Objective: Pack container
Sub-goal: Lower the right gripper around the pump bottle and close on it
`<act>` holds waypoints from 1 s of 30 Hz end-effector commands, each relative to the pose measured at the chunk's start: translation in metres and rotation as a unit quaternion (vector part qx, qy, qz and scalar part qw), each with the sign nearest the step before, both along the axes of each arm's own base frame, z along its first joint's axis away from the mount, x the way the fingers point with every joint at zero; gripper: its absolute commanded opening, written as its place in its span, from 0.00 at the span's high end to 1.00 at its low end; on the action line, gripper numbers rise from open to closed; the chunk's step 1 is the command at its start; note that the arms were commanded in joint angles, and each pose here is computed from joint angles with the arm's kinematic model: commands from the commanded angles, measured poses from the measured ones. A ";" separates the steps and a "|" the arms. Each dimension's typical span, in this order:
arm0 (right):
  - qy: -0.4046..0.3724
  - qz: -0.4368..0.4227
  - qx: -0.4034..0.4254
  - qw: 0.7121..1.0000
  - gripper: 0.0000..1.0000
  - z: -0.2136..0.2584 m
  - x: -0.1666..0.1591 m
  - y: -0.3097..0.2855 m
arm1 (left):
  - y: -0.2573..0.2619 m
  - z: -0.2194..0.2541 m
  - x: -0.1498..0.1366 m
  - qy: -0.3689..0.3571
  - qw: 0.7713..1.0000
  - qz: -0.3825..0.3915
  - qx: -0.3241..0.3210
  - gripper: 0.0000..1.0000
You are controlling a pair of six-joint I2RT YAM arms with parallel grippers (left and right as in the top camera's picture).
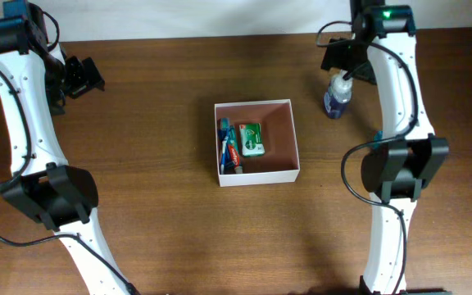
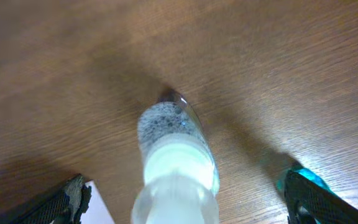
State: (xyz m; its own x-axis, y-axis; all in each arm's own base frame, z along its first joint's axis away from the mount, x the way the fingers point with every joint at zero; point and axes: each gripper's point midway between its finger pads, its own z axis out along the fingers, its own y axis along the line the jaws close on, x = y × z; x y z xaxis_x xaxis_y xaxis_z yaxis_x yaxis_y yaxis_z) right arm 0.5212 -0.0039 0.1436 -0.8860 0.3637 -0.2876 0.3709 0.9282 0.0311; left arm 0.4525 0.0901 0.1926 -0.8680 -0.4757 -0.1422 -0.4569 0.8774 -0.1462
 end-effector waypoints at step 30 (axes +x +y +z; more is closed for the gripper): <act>0.004 -0.004 -0.007 1.000 0.31 -0.016 0.006 -0.001 | -0.001 0.012 -0.003 -0.014 1.000 -0.007 0.000 0.01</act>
State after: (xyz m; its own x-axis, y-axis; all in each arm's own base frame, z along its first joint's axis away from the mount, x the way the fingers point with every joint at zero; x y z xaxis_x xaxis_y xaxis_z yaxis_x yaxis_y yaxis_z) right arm 0.5269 -0.0040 0.1239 -0.8894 0.3664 -0.2733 0.3742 0.9270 0.0248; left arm 0.4523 0.0901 0.1927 -0.8680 -0.4757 -0.1422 -0.4569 0.8774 -0.1462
